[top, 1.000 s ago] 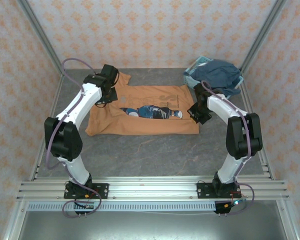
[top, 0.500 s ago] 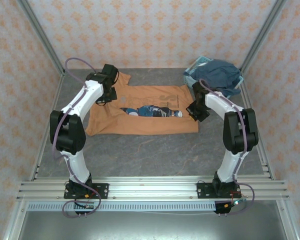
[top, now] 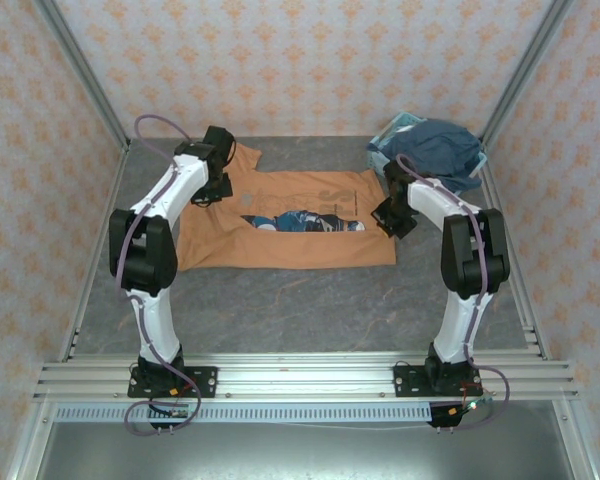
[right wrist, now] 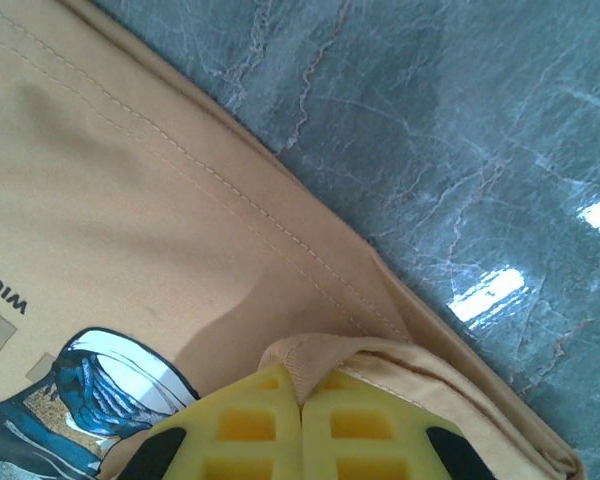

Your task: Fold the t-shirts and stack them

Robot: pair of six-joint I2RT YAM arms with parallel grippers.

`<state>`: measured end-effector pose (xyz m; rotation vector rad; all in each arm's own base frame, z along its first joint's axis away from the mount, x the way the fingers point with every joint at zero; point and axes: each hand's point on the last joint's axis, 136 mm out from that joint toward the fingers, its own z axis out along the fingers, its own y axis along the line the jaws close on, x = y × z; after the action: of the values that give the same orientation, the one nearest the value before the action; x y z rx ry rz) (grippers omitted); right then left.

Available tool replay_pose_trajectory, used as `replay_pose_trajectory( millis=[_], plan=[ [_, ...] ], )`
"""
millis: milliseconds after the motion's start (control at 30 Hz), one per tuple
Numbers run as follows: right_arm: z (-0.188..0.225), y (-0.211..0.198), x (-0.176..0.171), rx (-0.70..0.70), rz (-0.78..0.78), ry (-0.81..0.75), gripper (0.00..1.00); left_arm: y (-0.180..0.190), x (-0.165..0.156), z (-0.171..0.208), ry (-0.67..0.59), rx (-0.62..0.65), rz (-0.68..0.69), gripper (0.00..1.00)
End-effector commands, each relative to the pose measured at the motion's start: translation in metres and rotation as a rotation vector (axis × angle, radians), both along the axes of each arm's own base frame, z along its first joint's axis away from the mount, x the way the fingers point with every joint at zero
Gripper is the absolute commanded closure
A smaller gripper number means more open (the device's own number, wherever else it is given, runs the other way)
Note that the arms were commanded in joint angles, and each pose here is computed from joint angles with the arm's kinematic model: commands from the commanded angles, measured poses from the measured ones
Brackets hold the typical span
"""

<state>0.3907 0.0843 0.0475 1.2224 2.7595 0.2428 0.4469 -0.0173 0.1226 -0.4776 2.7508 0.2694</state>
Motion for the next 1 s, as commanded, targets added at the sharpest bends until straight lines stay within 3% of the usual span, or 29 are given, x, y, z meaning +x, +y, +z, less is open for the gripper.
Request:
replay_pose_trajectory(
  millis=[0, 100, 167, 300, 500, 667, 800, 967],
  plan=[
    [0.003, -0.010, 0.011, -0.029, 0.005, -0.021, 0.95, 0.006, 0.008, 0.005, 0.003, -0.004, -0.010, 0.93],
    [0.020, -0.009, 0.019, -0.032, 0.046, -0.069, 0.67, 0.008, 0.010, 0.017, -0.022, -0.005, 0.001, 0.54],
    [0.037, -0.010, 0.020, -0.045, 0.080, -0.108, 0.55, 0.009, 0.004, 0.032, -0.051, -0.007, 0.010, 0.44],
    [0.057, -0.013, 0.002, -0.049, 0.130, -0.136, 0.46, 0.013, -0.038, 0.043, -0.045, -0.049, 0.058, 0.43],
    [0.041, 0.000, -0.059, 0.066, 0.182, -0.094, 0.49, 0.014, -0.133, -0.009, 0.125, -0.213, 0.241, 0.52],
    [0.018, 0.011, -0.089, 0.138, 0.211, -0.048, 0.56, 0.006, -0.151, -0.044, 0.195, -0.295, 0.290, 0.63],
    [0.003, 0.012, -0.096, 0.131, 0.237, -0.002, 0.52, 0.031, -0.165, -0.059, 0.254, -0.178, 0.342, 0.62],
    [-0.010, 0.008, -0.099, 0.104, 0.234, 0.038, 0.51, 0.051, -0.172, -0.063, 0.235, -0.106, 0.335, 0.60]
  ],
)
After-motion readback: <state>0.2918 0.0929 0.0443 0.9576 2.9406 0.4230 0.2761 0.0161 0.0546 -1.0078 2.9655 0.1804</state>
